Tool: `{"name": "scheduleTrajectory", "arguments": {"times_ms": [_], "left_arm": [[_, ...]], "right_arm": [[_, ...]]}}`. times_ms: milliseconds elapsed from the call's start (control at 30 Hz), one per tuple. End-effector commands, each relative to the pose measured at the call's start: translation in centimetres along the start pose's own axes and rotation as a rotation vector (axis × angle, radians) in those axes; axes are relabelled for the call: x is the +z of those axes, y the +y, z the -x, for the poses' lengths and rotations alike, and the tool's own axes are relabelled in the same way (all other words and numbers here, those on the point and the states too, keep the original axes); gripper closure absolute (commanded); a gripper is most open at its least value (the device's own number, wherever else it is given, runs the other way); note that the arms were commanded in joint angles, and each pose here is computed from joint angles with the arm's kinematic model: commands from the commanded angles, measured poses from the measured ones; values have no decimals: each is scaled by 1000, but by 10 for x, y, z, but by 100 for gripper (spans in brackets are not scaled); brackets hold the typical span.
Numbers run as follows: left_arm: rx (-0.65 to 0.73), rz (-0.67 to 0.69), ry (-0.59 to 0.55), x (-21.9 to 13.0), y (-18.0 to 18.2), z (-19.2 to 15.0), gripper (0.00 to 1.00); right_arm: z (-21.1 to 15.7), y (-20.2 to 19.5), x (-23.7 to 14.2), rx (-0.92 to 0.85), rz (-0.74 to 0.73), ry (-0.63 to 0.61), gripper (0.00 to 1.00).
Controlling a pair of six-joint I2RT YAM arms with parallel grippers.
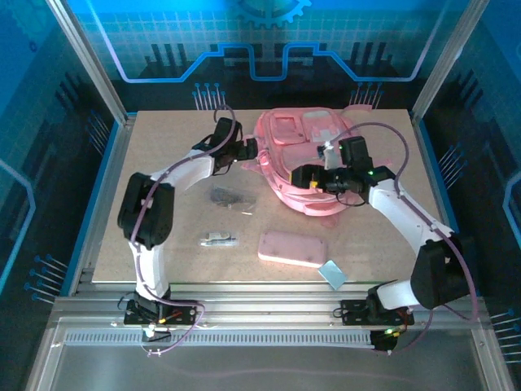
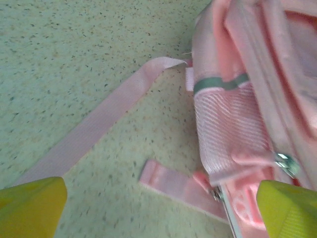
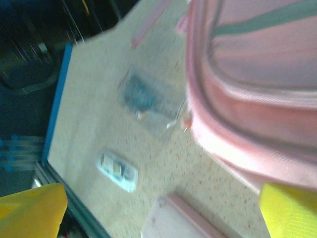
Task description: Pack books, pencil case, and school supplies into a backpack
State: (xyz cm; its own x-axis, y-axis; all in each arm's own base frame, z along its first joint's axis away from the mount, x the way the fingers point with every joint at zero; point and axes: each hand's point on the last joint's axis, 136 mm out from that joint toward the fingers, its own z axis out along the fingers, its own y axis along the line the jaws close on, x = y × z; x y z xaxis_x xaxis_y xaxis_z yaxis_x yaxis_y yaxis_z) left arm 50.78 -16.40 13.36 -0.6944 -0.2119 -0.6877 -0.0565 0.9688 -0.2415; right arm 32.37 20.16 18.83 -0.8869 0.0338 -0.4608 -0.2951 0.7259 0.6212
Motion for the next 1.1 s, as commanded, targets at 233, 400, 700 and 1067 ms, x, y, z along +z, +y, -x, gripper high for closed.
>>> {"name": "scheduleTrajectory", "arguments": {"times_ms": [233, 400, 700, 1067], "left_arm": [[-135, -111, 95, -78, 18, -28, 1], [-190, -135, 85, -92, 25, -41, 1], [-235, -203, 115, -91, 21, -53, 1], [-246, -229, 121, -93, 21, -53, 1]], "right_arm": [[-118, 16, 20, -540, -147, 396, 0], [-143, 15, 29, -788, -163, 434, 0], [-138, 13, 52, -986, -191, 403, 0], [-167, 2, 84, -1038, -124, 518, 0]]}}
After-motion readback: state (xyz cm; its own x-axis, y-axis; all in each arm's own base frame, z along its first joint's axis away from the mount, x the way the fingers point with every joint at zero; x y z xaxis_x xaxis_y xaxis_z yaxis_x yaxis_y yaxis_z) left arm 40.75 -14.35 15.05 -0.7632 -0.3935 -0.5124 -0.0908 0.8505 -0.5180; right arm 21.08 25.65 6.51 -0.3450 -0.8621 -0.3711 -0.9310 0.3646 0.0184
